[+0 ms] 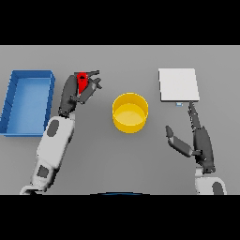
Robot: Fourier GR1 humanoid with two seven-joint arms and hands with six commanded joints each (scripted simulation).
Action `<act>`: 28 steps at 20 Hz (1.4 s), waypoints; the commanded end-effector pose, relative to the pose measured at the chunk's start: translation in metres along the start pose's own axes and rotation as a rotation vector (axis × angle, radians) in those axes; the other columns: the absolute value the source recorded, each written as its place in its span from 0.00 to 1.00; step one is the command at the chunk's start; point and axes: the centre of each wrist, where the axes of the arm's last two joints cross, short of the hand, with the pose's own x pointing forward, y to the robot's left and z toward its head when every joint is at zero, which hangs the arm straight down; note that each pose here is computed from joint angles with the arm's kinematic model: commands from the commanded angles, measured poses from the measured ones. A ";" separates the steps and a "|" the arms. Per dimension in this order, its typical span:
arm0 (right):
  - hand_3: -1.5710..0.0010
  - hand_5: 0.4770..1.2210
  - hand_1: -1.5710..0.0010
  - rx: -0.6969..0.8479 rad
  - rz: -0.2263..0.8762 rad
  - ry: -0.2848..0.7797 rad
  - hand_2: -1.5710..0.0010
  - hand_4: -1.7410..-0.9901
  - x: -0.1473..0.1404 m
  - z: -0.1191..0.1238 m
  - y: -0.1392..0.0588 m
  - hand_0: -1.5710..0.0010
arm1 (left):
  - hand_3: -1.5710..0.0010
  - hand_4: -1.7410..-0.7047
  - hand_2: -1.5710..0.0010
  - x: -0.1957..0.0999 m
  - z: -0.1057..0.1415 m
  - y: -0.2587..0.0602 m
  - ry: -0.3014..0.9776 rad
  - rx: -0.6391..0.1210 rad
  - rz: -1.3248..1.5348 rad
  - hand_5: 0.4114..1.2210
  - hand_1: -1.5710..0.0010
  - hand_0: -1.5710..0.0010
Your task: Pick up the red beaker and tilt it to pour out 1 green nut into yellow bowl. Pick up the yellow bowl and place it on the metallic measuring scale.
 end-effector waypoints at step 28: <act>1.00 0.28 1.00 0.002 -0.041 0.009 1.00 0.60 0.008 0.004 0.006 1.00 | 0.16 0.04 0.00 0.094 -0.029 -0.047 -0.176 -0.508 -1.513 0.99 0.00 0.00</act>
